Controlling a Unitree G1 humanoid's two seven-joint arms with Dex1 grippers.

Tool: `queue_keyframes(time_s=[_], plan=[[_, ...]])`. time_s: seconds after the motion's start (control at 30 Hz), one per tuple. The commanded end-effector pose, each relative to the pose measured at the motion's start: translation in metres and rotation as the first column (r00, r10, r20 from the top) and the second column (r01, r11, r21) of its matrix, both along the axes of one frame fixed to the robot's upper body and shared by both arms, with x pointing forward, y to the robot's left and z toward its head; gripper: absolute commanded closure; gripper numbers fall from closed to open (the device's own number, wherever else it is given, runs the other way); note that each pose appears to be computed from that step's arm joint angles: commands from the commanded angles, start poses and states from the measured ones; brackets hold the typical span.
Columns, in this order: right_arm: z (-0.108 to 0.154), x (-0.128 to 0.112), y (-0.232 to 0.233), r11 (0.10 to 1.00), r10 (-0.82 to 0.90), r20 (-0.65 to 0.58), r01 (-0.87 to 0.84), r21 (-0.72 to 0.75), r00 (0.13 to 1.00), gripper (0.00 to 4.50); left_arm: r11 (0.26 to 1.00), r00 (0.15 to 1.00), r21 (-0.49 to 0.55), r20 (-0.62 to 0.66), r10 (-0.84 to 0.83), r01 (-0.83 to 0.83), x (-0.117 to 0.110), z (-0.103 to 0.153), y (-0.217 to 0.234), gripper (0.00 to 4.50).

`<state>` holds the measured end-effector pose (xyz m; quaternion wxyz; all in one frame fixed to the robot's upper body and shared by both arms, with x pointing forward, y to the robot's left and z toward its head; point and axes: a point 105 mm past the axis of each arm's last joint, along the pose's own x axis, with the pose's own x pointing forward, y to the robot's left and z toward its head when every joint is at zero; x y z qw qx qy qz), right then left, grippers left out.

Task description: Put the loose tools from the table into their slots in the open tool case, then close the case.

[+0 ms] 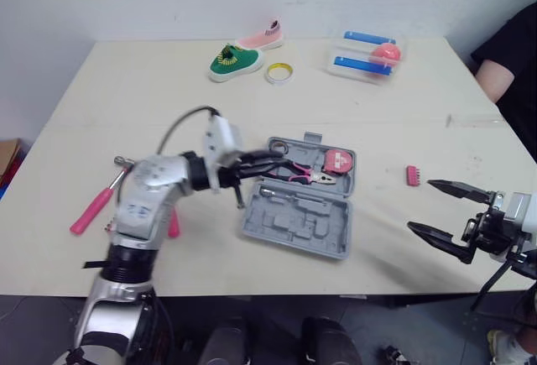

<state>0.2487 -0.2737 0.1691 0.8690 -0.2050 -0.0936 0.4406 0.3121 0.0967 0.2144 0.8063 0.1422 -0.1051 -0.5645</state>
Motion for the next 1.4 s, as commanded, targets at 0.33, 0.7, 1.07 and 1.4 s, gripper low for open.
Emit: queue_keyframes(time_s=[0.33,0.7,1.07,1.4], plan=[[0.005,0.001,-0.086,0.958,-0.239,0.063,0.246,-0.144,0.969,0.0,0.703,0.701,0.037,-0.048,0.711,-0.711,-0.057,-0.016,0.232,0.02],[-0.011,-0.02,-0.142,0.864,-0.478,0.03,0.476,-0.164,0.878,0.0,0.039,0.031,0.098,-0.075,0.997,-0.994,-0.199,-0.046,0.399,0.02],[-0.022,-0.016,-0.142,0.863,-0.49,-0.007,0.483,-0.147,0.872,0.0,-0.007,-0.01,0.029,-0.104,0.995,-1.0,-0.215,-0.044,0.405,0.02],[-0.001,0.025,-0.06,0.985,-0.174,0.089,0.173,0.013,0.981,0.0,0.338,0.332,0.015,-0.154,0.931,-0.941,-0.139,-0.036,0.319,0.02]])
